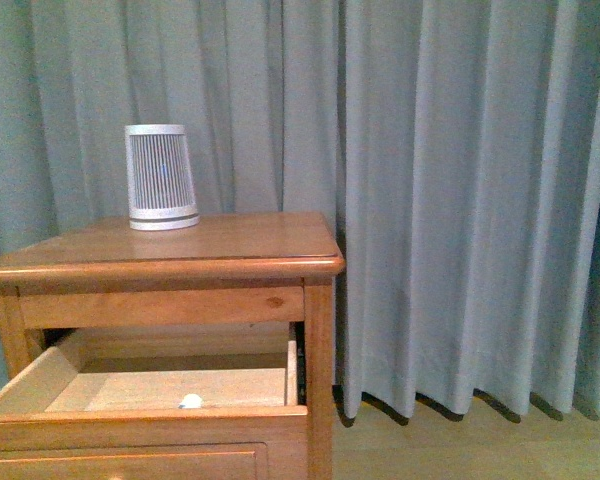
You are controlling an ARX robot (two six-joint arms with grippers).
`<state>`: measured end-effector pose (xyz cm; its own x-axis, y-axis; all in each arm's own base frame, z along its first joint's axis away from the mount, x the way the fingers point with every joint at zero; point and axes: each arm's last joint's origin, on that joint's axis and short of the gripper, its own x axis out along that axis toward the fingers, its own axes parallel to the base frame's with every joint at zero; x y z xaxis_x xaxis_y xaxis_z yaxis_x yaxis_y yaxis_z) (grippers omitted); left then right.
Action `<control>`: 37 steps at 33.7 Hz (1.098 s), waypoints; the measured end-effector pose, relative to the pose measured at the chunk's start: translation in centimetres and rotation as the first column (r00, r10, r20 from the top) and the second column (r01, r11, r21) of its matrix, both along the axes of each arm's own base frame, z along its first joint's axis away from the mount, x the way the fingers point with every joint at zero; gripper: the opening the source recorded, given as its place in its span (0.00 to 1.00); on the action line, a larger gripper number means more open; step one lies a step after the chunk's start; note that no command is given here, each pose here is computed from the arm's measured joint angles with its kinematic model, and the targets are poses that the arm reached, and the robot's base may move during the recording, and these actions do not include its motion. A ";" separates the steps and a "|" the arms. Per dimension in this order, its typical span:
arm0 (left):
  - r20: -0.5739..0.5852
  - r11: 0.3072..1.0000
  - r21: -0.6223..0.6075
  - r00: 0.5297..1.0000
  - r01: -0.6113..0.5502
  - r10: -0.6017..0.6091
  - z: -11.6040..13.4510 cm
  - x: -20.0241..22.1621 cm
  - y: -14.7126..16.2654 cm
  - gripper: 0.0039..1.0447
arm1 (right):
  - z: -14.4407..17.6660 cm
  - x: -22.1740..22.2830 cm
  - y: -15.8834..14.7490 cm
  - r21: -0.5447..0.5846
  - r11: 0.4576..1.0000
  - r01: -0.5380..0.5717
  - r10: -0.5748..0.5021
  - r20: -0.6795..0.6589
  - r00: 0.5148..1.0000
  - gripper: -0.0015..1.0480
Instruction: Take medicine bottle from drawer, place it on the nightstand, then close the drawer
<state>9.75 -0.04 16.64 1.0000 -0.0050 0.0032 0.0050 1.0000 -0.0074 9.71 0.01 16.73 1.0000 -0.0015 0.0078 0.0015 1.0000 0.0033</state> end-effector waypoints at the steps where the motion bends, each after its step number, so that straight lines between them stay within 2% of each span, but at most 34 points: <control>1: 0.000 1.000 0.000 1.000 0.000 0.000 0.0 0.0 0.0 0.46 | 0.0 0.0 0.0 0.000 1.000 -0.001 0.001 0.000 1.000 0.93; 13: 0.000 1.000 0.001 1.000 0.000 0.000 0.0 0.0 0.0 0.94 | 0.0 0.0 0.0 0.000 1.000 -0.001 0.001 0.001 1.000 0.93; 29: 0.002 1.000 0.003 1.000 -0.006 0.006 0.0 0.0 0.0 0.94 | 0.0 0.0 0.0 0.000 1.000 -0.009 0.009 0.000 1.000 0.93; 30: 0.002 1.000 0.003 1.000 -0.005 0.005 0.0 0.0 0.0 0.94 | -0.1 0.0 0.0 0.007 1.000 0.006 -0.006 -0.012 1.000 0.93; 32: 0.002 1.000 0.003 1.000 -0.003 0.003 0.0 0.0 0.0 0.94 | -0.3 0.3 0.1 0.051 0.987 0.151 -0.147 -0.074 0.986 0.93; 33: 0.002 1.000 0.003 1.000 -0.005 0.005 0.0 0.0 0.0 0.94 | -0.3 0.5 0.1 0.061 0.980 0.189 -0.183 -0.091 0.979 0.93; 37: 0.002 1.000 0.002 1.000 -0.004 0.004 0.0 0.0 0.0 0.94 | 1.1 2.2 0.1 0.098 0.962 0.255 -0.243 -0.120 0.963 0.93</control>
